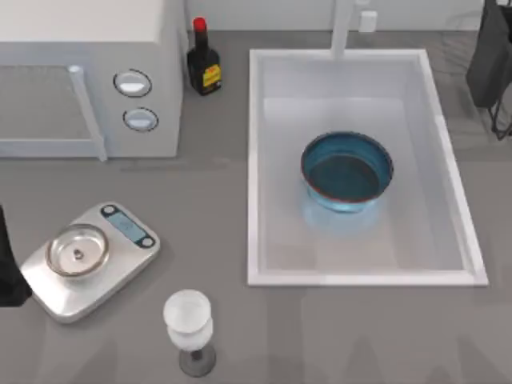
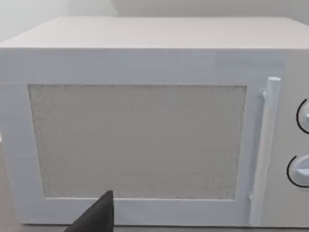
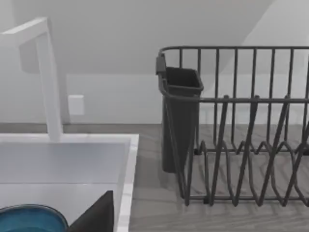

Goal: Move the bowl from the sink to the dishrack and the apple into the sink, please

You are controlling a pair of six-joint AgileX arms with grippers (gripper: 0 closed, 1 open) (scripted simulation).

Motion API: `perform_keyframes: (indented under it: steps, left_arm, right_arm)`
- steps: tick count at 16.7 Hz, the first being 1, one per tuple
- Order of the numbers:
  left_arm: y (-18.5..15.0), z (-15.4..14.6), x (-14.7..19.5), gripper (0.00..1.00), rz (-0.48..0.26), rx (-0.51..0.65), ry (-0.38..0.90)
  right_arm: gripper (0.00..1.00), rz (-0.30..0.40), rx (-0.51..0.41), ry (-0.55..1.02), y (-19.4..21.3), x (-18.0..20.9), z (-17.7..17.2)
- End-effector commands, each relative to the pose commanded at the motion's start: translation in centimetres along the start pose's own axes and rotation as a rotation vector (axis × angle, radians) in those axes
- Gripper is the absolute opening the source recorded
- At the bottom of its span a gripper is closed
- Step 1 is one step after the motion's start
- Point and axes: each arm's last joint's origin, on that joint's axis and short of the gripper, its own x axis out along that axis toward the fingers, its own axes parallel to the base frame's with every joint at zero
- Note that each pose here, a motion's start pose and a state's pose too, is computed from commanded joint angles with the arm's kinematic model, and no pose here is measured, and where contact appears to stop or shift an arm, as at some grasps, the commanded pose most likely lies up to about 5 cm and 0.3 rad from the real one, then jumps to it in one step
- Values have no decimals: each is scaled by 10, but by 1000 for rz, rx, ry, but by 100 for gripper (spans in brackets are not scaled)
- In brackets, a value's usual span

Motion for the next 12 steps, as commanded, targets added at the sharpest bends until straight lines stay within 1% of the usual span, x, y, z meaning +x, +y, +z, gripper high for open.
perform_keyframes:
  steps: [3, 6, 9, 12]
  left_arm:
    - [0, 0, 0, 100, 0, 0, 0]
    - [0, 0, 0, 100, 0, 0, 0]
    - [0, 0, 0, 100, 0, 0, 0]
    - [0, 0, 0, 100, 0, 0, 0]
  right_arm:
    - [100, -1, 0, 6, 0, 0, 2]
    - [100, -4, 5, 65, 1, 2, 17]
    - [100, 14, 14, 187, 4, 10, 46]
    - [100, 59, 20, 368, 12, 36, 84]
